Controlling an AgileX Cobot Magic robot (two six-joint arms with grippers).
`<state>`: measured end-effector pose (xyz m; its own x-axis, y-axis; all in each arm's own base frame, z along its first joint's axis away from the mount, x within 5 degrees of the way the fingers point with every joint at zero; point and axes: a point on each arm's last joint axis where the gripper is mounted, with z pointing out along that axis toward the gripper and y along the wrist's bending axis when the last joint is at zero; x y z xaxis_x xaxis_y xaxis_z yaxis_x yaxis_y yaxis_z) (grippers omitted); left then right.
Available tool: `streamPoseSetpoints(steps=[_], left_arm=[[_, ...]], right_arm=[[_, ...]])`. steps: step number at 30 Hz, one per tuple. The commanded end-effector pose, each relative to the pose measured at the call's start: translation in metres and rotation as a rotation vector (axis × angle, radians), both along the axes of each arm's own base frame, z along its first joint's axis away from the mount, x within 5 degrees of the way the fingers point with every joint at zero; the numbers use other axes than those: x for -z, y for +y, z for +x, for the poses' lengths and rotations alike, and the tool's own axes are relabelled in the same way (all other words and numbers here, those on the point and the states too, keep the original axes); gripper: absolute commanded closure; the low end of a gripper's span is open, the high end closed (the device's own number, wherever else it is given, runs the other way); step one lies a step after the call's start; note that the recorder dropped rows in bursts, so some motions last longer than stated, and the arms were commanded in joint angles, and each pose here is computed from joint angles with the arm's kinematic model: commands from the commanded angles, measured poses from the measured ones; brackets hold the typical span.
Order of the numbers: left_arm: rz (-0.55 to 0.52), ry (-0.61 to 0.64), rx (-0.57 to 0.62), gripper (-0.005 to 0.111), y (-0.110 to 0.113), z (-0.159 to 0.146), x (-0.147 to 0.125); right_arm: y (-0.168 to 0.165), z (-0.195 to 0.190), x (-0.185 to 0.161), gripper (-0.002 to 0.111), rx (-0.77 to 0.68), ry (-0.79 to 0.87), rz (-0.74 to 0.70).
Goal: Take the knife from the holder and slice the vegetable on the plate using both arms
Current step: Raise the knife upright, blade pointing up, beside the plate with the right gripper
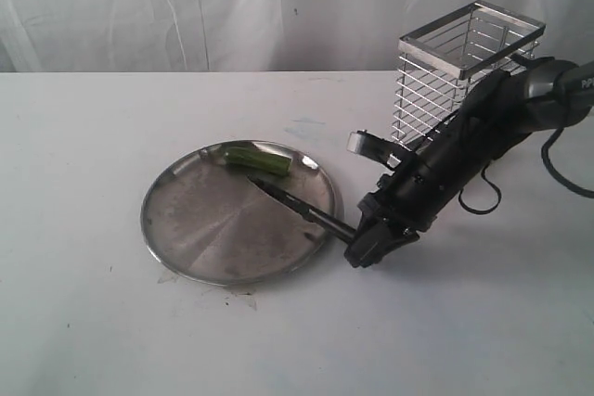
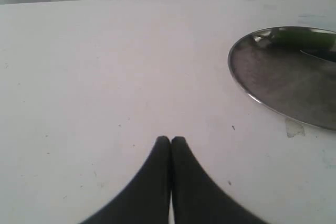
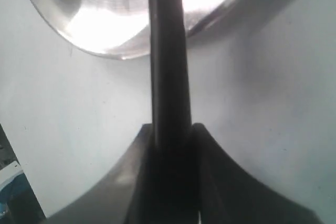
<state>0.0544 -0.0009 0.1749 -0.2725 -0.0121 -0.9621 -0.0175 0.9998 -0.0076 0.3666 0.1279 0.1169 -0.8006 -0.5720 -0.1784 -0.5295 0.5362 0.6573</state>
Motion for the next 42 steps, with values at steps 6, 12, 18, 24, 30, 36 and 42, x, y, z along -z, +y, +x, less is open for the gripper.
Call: streamPoseSetpoints(steps=[6,12,18,24,30,36,42], left_arm=[[-0.007,-0.001,0.0,0.107,0.0,0.0,0.001],[-0.007,-0.001,0.0,0.107,0.0,0.0,0.001],[-0.007,-0.001,0.0,0.107,0.0,0.0,0.001],[-0.007,-0.001,0.0,0.107,0.0,0.0,0.001],[-0.007,-0.001,0.0,0.107,0.0,0.0,0.001],[-0.007,-0.001,0.0,0.107,0.0,0.0,0.001],[-0.007,-0.001,0.0,0.107,0.0,0.0,0.001]], right_arm=[[0.023,-0.031,-0.05,0.108,-0.05,-0.037,-0.065],[0.011,-0.081,-0.071,0.108,0.03,-0.117,-0.149],[-0.011,-0.118,-0.094,0.108,0.28,-0.348,-0.177],[-0.028,-0.137,-0.087,0.108,0.533,-0.454,-0.189],[-0.028,-0.141,-0.078,0.108,0.664,-0.38,-0.146],[-0.026,-0.14,-0.079,0.108,0.672,-0.375,-0.114],[-0.025,-0.141,-0.079,0.108,0.664,-0.362,-0.109]])
